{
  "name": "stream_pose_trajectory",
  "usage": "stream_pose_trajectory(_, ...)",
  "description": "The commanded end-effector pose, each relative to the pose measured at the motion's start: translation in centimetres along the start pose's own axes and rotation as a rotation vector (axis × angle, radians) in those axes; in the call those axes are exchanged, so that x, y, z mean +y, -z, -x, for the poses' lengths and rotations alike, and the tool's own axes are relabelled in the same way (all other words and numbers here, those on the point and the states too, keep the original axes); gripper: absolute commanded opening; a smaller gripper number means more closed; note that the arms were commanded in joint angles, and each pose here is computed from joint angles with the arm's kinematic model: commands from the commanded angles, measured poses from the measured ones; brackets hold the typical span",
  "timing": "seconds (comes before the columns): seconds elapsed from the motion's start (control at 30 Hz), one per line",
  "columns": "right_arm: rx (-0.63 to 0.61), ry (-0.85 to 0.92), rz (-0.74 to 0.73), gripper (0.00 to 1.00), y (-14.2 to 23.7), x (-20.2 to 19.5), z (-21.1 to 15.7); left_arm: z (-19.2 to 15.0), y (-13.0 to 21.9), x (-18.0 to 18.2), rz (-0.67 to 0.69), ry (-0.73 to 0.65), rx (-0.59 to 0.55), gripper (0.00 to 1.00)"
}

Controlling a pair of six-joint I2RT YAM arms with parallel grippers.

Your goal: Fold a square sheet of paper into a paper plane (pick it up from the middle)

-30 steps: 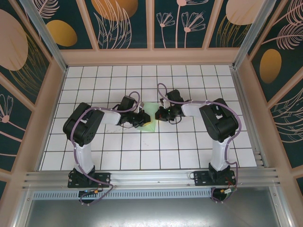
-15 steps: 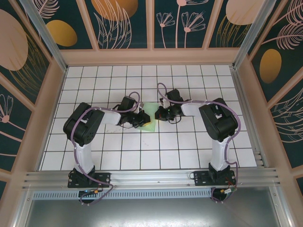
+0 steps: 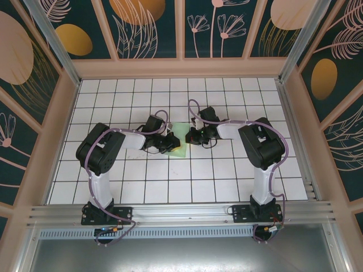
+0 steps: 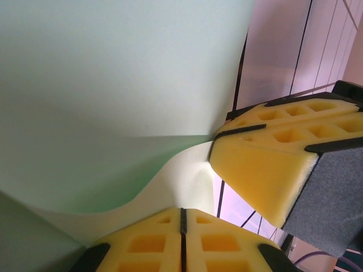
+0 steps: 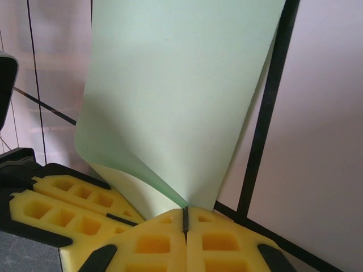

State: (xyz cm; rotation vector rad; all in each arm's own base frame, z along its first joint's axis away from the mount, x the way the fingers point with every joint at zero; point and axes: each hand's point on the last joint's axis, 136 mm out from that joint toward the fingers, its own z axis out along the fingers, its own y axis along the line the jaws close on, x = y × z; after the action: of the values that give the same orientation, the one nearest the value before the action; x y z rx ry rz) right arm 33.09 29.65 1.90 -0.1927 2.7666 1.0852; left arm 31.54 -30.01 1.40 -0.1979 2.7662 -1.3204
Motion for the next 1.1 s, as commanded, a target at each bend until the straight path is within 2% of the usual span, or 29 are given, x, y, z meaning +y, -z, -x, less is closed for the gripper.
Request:
stream_pose_trajectory(0.0,-0.042,0.008,-0.047,0.14,1.1,0.3,1.0,-1.3,-0.3,5.0,0.195,0.081,0.011,0.09)
stream_pose_trajectory(0.1,-0.098,0.001,-0.073,0.2,2.4,0.7,1.9,-1.4,-0.1,6.1,0.24,0.103,-0.005,0.09)
stream_pose_trajectory(0.23,-0.144,-0.013,-0.103,0.22,3.4,0.7,2.0,-1.5,-0.1,6.8,0.265,0.127,-0.013,0.08)
stream_pose_trajectory(0.5,-0.087,0.009,-0.066,0.06,1.3,2.1,0.5,-1.5,-0.1,6.9,0.272,0.143,-0.02,0.08)
stream_pose_trajectory(0.77,-0.044,0.007,-0.085,0.03,-0.3,1.1,0.1,-1.2,-0.1,6.3,0.256,0.132,-0.023,0.08)
stream_pose_trajectory(0.93,-0.003,0.006,-0.151,0.02,-1.1,-0.9,-0.9,-0.4,0.1,4.5,0.212,0.097,-0.031,0.08)
stream_pose_trajectory(1.07,0.035,0.015,-0.227,0.0,-1.3,-3.1,-2.1,1.5,0.9,0.3,0.127,0.004,-0.063,0.09)
